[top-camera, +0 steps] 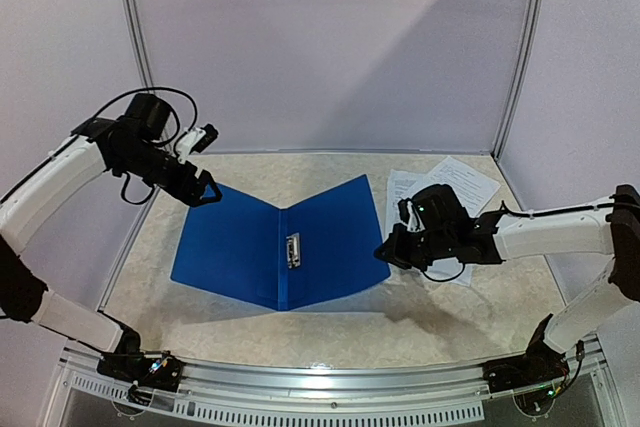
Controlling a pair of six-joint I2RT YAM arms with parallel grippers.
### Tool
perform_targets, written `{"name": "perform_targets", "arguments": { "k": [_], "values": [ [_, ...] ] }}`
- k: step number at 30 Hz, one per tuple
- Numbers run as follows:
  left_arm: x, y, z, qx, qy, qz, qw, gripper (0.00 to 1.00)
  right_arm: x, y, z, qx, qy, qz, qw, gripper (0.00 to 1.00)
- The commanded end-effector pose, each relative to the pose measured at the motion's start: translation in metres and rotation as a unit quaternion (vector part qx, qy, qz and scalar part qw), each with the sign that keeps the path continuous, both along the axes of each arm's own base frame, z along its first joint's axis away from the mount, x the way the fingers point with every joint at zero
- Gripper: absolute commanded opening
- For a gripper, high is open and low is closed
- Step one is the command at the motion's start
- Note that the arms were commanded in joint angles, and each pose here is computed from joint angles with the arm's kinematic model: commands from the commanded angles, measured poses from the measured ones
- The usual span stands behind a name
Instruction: Put the files into the folder
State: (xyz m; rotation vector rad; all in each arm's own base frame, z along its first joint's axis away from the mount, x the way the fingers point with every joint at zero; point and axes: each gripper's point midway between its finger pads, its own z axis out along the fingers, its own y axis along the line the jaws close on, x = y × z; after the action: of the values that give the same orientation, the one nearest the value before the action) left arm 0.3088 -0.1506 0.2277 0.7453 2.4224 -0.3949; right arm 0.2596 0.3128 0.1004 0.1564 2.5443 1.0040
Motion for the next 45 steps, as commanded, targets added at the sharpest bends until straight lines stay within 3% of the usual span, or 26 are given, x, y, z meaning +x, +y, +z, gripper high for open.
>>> {"name": "perform_targets", "arguments": {
  "k": [1,4,10,17,21,25,27,30,33,42,45],
  "values": [
    [0.017,0.020,-0.037,0.072,0.013,0.020,0.997,0.87,-0.007,-0.036,-0.021,-0.044,0.018,-0.035,0.998,0.00],
    [0.019,0.026,-0.046,0.067,0.021,0.038,0.997,0.99,-0.012,-0.044,-0.029,-0.051,0.024,-0.042,0.997,0.00],
    [0.017,0.023,-0.069,0.046,0.049,0.052,0.996,1.00,-0.014,-0.044,-0.040,-0.059,0.036,-0.038,0.997,0.00],
    [0.014,0.017,-0.087,-0.055,0.126,0.070,0.988,0.99,-0.021,-0.054,-0.057,-0.078,0.050,-0.041,0.995,0.00],
    [0.017,0.021,-0.089,-0.110,0.161,0.088,0.977,0.85,-0.028,-0.060,-0.069,-0.086,0.063,-0.043,0.993,0.03],
    [0.005,0.000,-0.077,-0.146,0.160,0.052,0.975,0.68,-0.025,-0.059,-0.069,-0.126,0.066,-0.022,0.990,0.20],
    [-0.002,-0.009,-0.068,-0.161,0.152,0.038,0.974,0.54,-0.018,-0.059,-0.062,-0.150,0.057,-0.014,0.987,0.29],
    [-0.006,-0.011,-0.061,-0.177,0.145,0.046,0.972,0.40,-0.006,-0.066,-0.047,-0.199,0.029,-0.010,0.979,0.47],
    [-0.008,-0.008,-0.055,-0.180,0.129,0.056,0.973,0.36,0.006,-0.075,-0.029,-0.245,0.004,-0.010,0.969,0.56],
    [-0.007,-0.010,-0.054,-0.201,0.139,0.076,0.967,0.31,0.049,-0.063,0.051,-0.358,-0.115,0.018,0.927,0.58],
    [-0.007,-0.011,-0.057,-0.205,0.142,0.080,0.965,0.30,0.050,-0.005,0.061,-0.278,-0.133,0.081,0.948,0.57]
  ]
}}
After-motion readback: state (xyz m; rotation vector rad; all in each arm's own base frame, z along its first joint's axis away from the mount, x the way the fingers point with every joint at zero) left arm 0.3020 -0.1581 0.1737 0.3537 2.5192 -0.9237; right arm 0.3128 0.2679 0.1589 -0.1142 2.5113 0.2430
